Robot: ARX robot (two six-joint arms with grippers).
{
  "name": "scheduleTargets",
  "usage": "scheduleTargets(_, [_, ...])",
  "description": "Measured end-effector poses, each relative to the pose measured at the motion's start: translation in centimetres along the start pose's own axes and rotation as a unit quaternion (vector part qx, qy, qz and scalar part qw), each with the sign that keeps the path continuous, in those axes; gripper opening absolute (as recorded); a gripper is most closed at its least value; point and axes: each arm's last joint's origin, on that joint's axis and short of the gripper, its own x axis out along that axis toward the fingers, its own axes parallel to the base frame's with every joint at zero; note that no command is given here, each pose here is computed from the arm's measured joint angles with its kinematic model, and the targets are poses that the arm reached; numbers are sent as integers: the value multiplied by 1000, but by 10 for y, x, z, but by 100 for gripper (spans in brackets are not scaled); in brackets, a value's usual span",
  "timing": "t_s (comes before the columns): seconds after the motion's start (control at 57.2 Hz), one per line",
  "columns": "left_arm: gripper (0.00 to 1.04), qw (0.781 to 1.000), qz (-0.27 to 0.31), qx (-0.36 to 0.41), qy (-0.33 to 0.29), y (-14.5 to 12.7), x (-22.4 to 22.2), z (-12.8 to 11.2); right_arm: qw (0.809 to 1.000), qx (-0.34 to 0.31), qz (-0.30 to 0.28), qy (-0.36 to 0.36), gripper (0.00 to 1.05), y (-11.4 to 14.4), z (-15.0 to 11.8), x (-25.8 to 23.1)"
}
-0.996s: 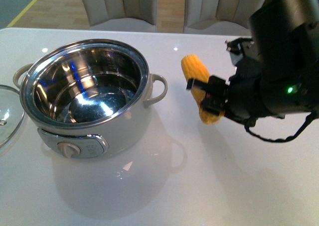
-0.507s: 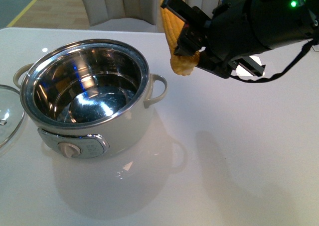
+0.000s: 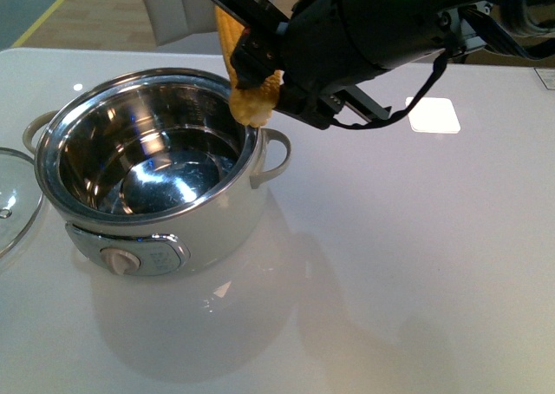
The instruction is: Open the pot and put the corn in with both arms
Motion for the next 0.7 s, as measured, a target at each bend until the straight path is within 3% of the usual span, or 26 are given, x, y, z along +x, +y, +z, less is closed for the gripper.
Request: scheduleTargets(0.699, [98,1000,0,0,0,0,0,0,995,72,33,52,23,29,-10,35])
